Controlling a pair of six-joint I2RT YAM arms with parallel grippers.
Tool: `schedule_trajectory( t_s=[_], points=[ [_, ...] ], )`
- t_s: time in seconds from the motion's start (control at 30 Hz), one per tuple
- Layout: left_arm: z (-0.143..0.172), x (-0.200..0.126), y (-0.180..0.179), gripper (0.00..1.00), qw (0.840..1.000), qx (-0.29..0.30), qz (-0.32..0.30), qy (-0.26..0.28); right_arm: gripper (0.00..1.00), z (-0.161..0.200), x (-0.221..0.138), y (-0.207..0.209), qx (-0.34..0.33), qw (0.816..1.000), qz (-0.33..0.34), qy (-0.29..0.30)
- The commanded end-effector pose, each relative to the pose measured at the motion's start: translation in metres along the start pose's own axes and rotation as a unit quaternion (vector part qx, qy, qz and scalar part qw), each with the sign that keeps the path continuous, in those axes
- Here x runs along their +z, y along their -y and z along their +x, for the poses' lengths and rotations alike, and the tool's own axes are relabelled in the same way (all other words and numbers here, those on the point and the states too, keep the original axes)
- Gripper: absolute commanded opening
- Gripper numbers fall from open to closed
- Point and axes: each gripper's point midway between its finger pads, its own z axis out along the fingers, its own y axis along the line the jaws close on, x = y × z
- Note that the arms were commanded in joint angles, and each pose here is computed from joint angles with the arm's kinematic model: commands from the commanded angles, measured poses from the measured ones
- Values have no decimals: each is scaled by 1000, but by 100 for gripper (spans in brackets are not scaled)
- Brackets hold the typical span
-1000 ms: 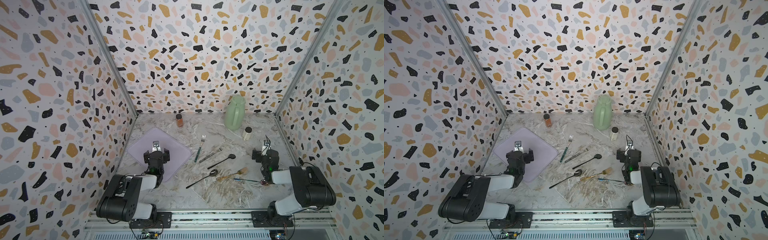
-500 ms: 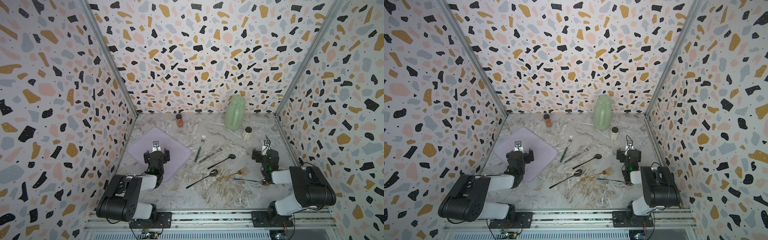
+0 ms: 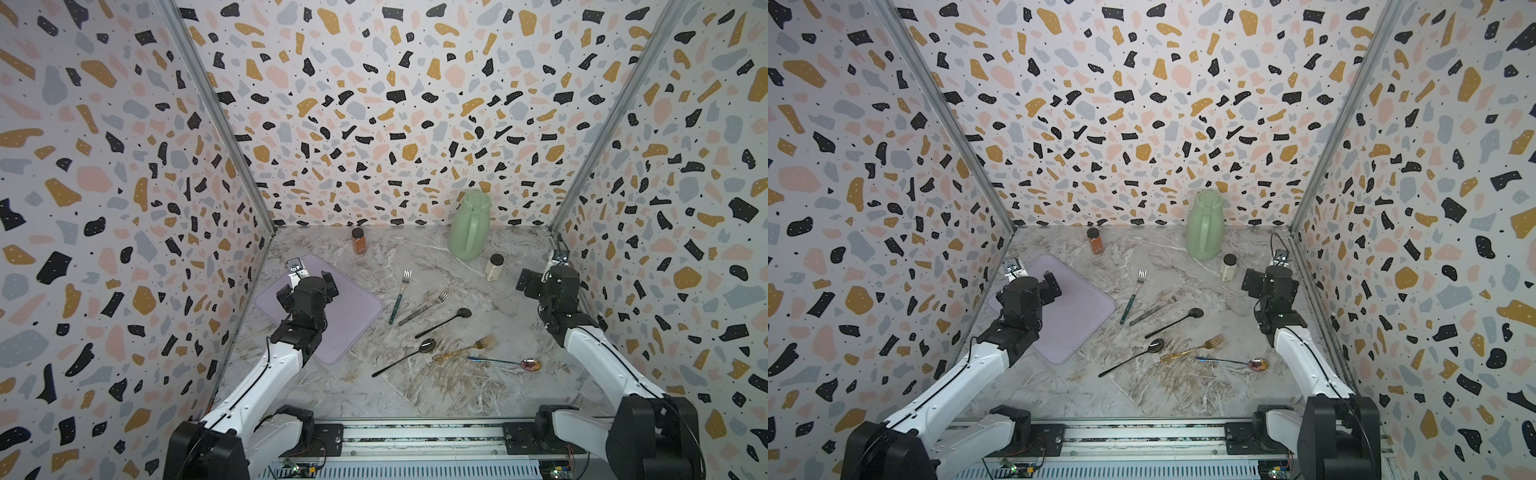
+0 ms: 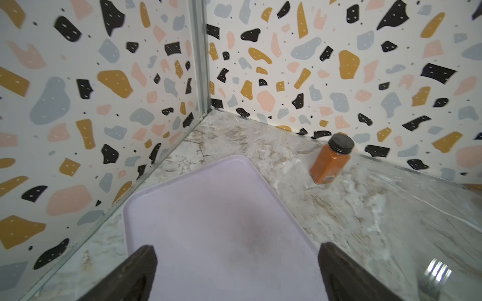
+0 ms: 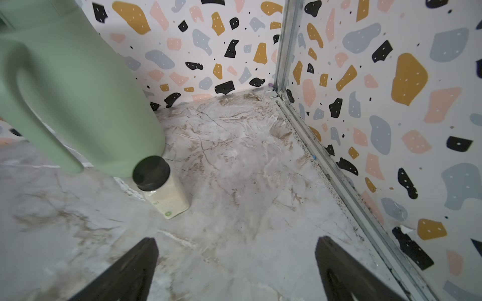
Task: Set the spoon and fork side by side
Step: Adjust the tray at the center of the board.
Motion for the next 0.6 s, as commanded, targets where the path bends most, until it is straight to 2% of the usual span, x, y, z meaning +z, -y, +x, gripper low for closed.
schedule_trajectory(
  t_s=[0.0, 0.1, 0.17, 0.3, 0.43, 0.57],
  points=[
    [60, -10, 12, 100, 990, 6, 26, -135, 100, 51, -30, -19, 53, 982, -51, -171],
    [86, -18, 33, 100, 975, 21, 74, -211, 100, 59, -49, -57, 77, 958, -156, -226],
    [102, -24, 35, 100, 965, 39, 69, -249, 100, 71, -61, -67, 97, 941, -184, -267],
    [131, -32, 36, 100, 949, 55, 71, -302, 100, 99, -82, -72, 101, 920, -199, -323],
    [156, -31, 37, 99, 936, 60, 75, -337, 99, 119, -97, -74, 96, 910, -205, -348],
    [176, -30, 43, 92, 921, 74, 82, -374, 99, 132, -107, -82, 83, 903, -212, -364]
  ],
)
